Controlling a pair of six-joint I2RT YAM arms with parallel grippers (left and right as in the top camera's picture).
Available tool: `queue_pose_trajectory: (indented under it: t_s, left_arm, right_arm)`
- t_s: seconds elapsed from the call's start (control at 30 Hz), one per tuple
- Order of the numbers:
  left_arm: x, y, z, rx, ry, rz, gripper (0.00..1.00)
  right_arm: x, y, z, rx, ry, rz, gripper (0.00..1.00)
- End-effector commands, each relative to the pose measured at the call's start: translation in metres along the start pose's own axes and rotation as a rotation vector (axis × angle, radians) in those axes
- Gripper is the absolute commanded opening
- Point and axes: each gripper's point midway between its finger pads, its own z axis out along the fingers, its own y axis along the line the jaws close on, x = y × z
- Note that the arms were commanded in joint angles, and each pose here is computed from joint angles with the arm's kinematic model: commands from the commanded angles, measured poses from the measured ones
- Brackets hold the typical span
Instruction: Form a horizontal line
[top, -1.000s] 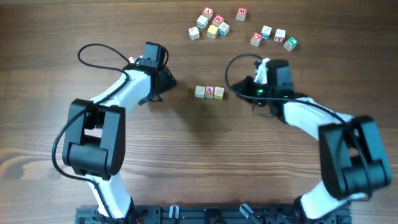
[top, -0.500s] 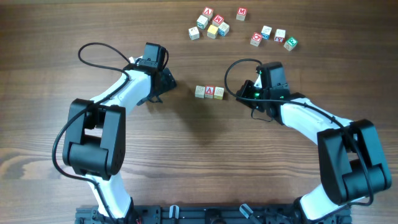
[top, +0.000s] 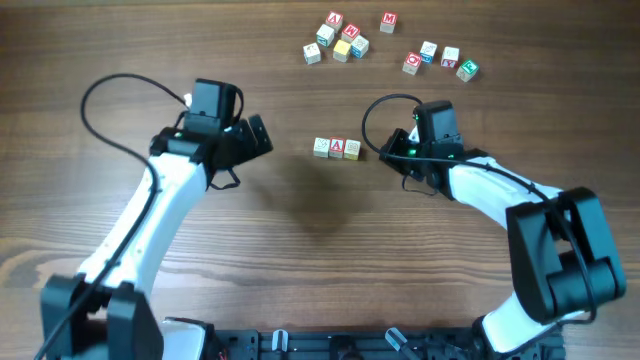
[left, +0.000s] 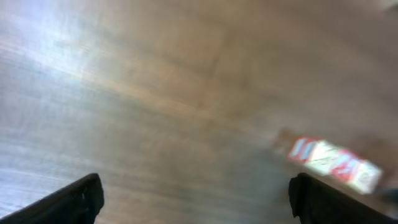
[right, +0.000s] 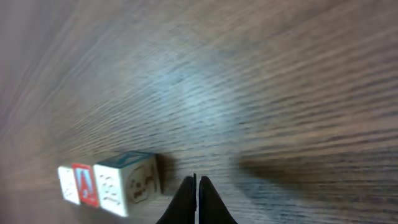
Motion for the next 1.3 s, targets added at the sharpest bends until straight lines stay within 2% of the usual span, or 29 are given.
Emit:
queue_pose_trajectory:
  t_s: [0.0,0.03,0.2,0.53,0.73,0.93,1.27]
  left_arm:
    - [-0.001,-0.008,0.008,0.04,0.009,0.02,0.13]
    - [0.001,-0.014,0.012,0.074,0.028,0.02,0.04]
    - [0.017,-0.043,0.045,0.223,0.14,0.02,0.04]
    - [0.058,-0.068,0.117,0.387,0.351,-0.055,0.04]
    - [0.057,-0.075,0.139,0.429,0.337,-0.076,0.04]
    - [0.061,-0.073,0.154,0.43,0.339,-0.09,0.04]
    - [0.073,-0.08,0.16,0.462,0.378,-0.081,0.04]
  right_arm:
    - [0.004,-0.006,0.01,0.013,0.017,0.063,0.05]
    - [0.004,-0.006,0.01,0.011,0.019,0.063,0.05]
    - [0.005,-0.001,0.01,-0.014,0.028,0.059,0.05]
    - [0.006,-0.002,0.012,-0.009,0.031,0.057,0.04]
    - [0.008,0.001,0.012,-0.026,0.047,0.049,0.05]
    - [0.024,0.018,0.009,-0.125,0.14,0.01,0.05]
    - [0.012,0.036,0.007,-0.203,0.097,-0.024,0.05]
